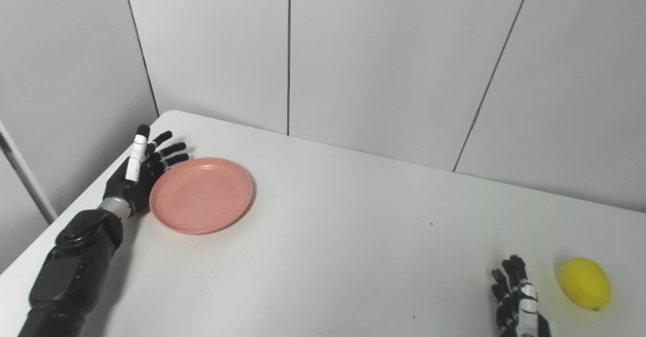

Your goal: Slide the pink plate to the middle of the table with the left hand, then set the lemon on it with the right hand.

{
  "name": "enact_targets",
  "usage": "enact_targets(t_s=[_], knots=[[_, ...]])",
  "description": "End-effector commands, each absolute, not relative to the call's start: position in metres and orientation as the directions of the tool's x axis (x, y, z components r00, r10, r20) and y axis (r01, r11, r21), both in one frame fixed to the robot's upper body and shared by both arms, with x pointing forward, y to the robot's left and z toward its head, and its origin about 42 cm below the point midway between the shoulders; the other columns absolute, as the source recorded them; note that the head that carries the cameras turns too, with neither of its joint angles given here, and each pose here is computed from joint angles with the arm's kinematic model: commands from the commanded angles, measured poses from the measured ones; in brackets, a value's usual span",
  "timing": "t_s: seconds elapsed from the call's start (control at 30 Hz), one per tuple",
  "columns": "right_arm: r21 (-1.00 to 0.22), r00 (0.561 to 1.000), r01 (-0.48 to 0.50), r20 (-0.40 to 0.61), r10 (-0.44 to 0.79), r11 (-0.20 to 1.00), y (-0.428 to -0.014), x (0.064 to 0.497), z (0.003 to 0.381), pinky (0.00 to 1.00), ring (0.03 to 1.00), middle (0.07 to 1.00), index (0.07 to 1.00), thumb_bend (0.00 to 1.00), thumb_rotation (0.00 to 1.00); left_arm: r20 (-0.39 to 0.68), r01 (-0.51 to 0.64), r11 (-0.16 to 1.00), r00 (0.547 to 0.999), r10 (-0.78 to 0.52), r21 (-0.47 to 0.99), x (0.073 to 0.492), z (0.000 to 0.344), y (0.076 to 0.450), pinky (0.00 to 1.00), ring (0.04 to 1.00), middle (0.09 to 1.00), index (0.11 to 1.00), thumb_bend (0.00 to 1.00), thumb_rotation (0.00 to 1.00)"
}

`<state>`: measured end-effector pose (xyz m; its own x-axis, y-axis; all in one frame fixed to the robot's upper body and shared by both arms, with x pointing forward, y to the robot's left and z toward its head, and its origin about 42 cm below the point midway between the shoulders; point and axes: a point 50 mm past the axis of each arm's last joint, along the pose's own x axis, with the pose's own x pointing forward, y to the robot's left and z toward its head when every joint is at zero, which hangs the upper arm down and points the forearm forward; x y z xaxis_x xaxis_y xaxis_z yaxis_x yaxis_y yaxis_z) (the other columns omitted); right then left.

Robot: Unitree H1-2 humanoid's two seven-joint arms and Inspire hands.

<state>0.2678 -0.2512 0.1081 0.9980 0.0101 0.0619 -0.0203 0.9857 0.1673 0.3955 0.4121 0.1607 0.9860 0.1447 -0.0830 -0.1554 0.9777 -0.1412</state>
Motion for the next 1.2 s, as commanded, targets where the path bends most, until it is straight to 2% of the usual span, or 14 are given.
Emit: enact_targets(t_s=[0.0, 0.27, 0.5, 0.7, 0.93, 1.17], knots=[[0.203, 0.999, -0.007, -0.036, 0.015, 0.979, -0.244, 0.253, 0.083, 1.0, 0.95, 0.968, 0.958, 0.61, 1.0, -0.072, -0.139, 0.98, 0.989, 0.13, -0.14, 0.401, 0.169, 0.404, 0.74, 0.768, 0.79, 0.883, 0.95, 0.89], [0.203, 0.999, -0.01, -0.029, 0.016, 0.979, -0.242, 0.254, 0.083, 1.0, 0.949, 0.968, 0.956, 0.59, 1.0, -0.091, -0.139, 0.979, 0.988, 0.126, -0.152, 0.399, 0.17, 0.388, 0.74, 0.765, 0.767, 0.858, 0.98, 0.87], [0.198, 0.999, -0.002, -0.031, 0.008, 0.98, -0.241, 0.253, 0.084, 1.0, 0.942, 0.96, 0.951, 0.62, 1.0, -0.106, -0.134, 0.981, 0.987, 0.12, -0.14, 0.397, 0.167, 0.376, 0.75, 0.77, 0.771, 0.845, 1.0, 0.88], [0.201, 1.0, -0.008, -0.024, 0.013, 0.98, -0.24, 0.255, 0.083, 1.0, 0.941, 0.964, 0.953, 0.61, 1.0, -0.117, -0.13, 0.982, 0.987, 0.114, -0.138, 0.396, 0.165, 0.368, 0.73, 0.754, 0.765, 0.842, 0.97, 0.89], [0.201, 1.0, -0.009, -0.024, 0.014, 0.98, -0.239, 0.255, 0.084, 0.99, 0.935, 0.961, 0.953, 0.61, 1.0, -0.122, -0.154, 0.978, 0.983, 0.137, -0.143, 0.395, 0.162, 0.358, 0.72, 0.737, 0.741, 0.823, 0.99, 0.89], [0.2, 1.0, -0.008, -0.027, 0.013, 0.98, -0.239, 0.254, 0.084, 0.99, 0.933, 0.96, 0.955, 0.61, 1.0, -0.13, -0.191, 0.971, 0.976, 0.173, -0.143, 0.393, 0.16, 0.341, 0.72, 0.735, 0.739, 0.815, 0.93, 0.89]])
